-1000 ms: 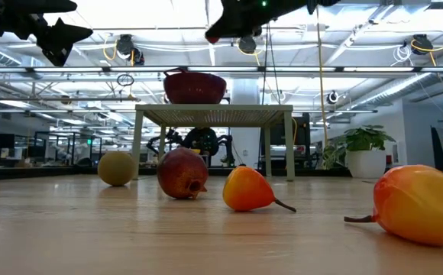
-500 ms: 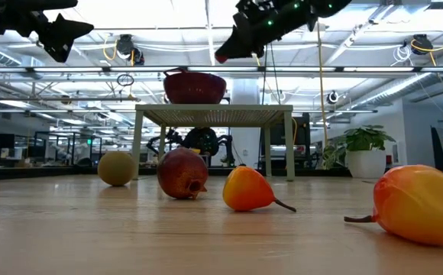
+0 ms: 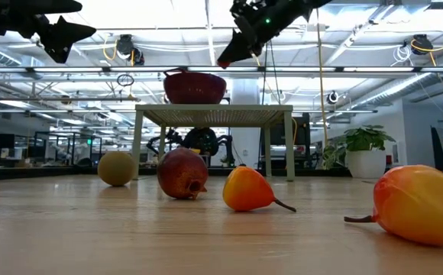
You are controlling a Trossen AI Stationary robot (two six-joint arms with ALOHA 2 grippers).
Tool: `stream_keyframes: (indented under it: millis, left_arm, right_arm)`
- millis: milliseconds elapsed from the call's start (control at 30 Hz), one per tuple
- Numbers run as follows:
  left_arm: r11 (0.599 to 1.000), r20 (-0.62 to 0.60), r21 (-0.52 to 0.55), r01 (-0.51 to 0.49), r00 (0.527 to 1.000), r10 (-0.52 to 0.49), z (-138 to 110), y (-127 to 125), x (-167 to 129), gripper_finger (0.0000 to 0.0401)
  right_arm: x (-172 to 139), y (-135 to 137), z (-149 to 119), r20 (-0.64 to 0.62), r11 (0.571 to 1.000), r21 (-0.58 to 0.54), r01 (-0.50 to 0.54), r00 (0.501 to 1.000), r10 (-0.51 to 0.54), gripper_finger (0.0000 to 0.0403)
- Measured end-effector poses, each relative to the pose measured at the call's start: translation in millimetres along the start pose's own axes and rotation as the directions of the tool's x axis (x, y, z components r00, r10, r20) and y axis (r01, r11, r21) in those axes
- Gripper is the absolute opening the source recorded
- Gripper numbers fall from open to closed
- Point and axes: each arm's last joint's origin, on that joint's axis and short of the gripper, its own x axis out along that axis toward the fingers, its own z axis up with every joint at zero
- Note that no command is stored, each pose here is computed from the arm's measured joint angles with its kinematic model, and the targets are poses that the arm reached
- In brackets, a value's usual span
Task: Pick & Place Fruit
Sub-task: Put the peach into the violet strainer bowl on the shelf
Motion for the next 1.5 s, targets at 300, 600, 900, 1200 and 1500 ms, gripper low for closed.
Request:
stream_keyframes:
  millis: [300, 600, 900, 1200, 1500]
  left_arm:
    - [1.0, 0.0, 0.006, 0.0, 1.0, 0.0, 0.0, 0.0, 0.0, 0.0228]
    - [1.0, -0.002, 0.006, 0.0, 1.0, 0.0, -0.1, 0.0, 0.0, 0.0228]
    - [1.0, -0.001, 0.006, 0.0, 1.0, 0.0, -0.1, 0.0, 0.0, 0.0228]
    - [1.0, 0.004, 0.006, -0.025, 1.0, 0.025, 0.0, 0.7, 0.0, 0.0228]
    - [1.0, 0.004, 0.006, -0.025, 1.0, 0.025, 0.1, 0.7, 0.0, 0.0228]
  right_arm:
    - [24.8, 5.3, -7.2, -0.003, 0.996, -0.085, -0.01, 1.0, 0.01, 0.0124]
    - [41.6, -0.6, -19.0, -0.026, 0.996, -0.09, -0.001, 1.0, -0.001, 0.0124]
    - [46.2, 0.1, -20.4, -0.025, 0.994, -0.106, -0.004, 1.0, 0.001, 0.0124]
    - [46.0, 1.5, -24.0, -0.063, 0.995, -0.103, -0.019, 0.998, 0.013, 0.0124]
    - [46.0, 1.4, -24.2, -0.066, 0.995, -0.103, -0.018, 0.998, 0.011, 0.0124]
